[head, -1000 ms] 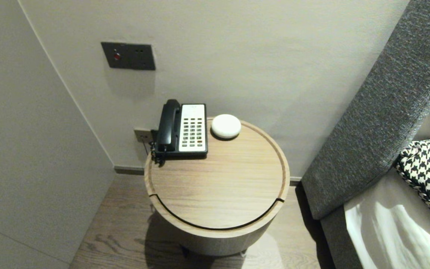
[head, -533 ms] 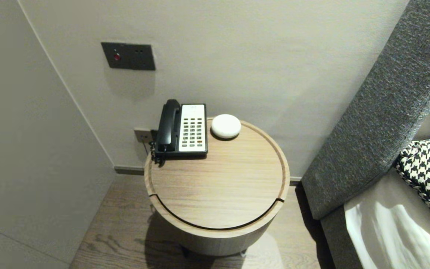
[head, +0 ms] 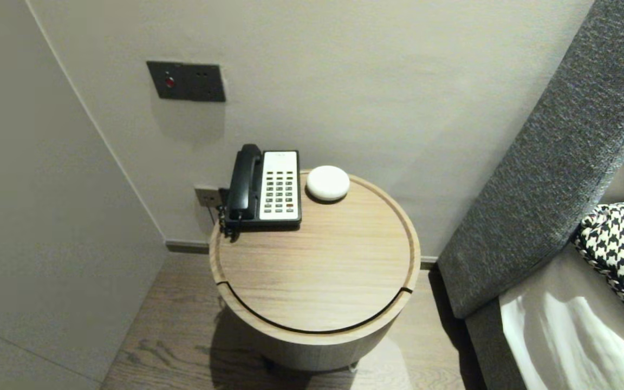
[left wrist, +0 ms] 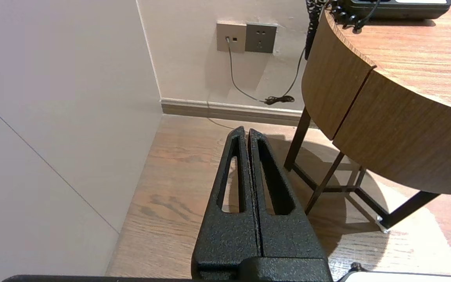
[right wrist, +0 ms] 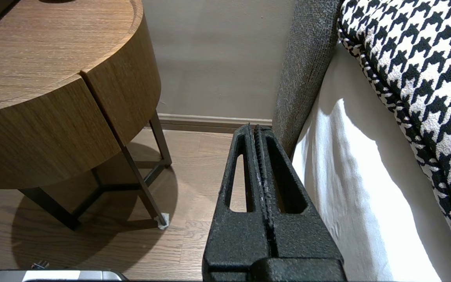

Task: Open the nightstand drawer

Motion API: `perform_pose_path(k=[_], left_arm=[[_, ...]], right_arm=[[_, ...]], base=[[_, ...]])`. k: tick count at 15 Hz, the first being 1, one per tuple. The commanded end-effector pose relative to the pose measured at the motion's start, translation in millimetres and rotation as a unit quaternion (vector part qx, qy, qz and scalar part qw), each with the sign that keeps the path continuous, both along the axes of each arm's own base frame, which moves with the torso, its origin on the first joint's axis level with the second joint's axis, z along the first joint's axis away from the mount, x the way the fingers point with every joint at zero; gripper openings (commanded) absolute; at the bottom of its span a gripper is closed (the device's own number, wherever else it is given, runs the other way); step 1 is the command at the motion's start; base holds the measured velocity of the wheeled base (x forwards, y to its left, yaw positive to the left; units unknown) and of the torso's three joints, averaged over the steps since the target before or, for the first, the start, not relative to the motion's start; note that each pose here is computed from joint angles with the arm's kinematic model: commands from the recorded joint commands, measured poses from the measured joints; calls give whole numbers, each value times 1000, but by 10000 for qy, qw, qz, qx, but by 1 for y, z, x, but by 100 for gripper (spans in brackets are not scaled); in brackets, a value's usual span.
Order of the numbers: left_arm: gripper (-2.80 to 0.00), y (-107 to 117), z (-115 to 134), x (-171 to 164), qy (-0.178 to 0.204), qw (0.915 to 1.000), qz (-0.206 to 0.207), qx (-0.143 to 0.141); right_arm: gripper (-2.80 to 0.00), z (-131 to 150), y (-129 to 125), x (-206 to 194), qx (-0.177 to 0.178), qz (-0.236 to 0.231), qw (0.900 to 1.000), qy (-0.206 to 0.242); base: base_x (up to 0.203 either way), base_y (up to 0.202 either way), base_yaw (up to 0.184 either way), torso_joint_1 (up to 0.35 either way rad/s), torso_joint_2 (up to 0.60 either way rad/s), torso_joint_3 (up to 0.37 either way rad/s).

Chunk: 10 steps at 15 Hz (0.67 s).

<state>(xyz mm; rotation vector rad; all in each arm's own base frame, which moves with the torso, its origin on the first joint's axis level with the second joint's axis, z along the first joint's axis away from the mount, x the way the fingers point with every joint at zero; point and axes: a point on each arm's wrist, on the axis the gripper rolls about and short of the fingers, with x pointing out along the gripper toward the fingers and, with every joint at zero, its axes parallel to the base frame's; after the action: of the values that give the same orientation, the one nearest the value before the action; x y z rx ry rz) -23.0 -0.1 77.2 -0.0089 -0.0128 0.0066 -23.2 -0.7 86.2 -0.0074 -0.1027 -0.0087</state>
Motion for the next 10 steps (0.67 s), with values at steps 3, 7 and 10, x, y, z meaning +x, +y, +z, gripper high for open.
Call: perform_pose_path(k=[3, 7, 10], left_arm=[[-280, 0, 0, 0, -5, 10000, 5, -1], [-280, 0, 0, 0, -5, 10000, 5, -1], [-280, 0, 0, 0, -5, 10000, 5, -1]], right_arm=[[-280, -11, 0, 3, -3, 3, 9998, 177], [-280, -11, 0, 3, -3, 3, 9998, 177], [-280, -11, 0, 3, -3, 3, 9998, 177]], base=[[0, 0, 0, 0, 0, 0], [0, 0, 0, 0, 0, 0], [0, 0, 0, 0, 0, 0]])
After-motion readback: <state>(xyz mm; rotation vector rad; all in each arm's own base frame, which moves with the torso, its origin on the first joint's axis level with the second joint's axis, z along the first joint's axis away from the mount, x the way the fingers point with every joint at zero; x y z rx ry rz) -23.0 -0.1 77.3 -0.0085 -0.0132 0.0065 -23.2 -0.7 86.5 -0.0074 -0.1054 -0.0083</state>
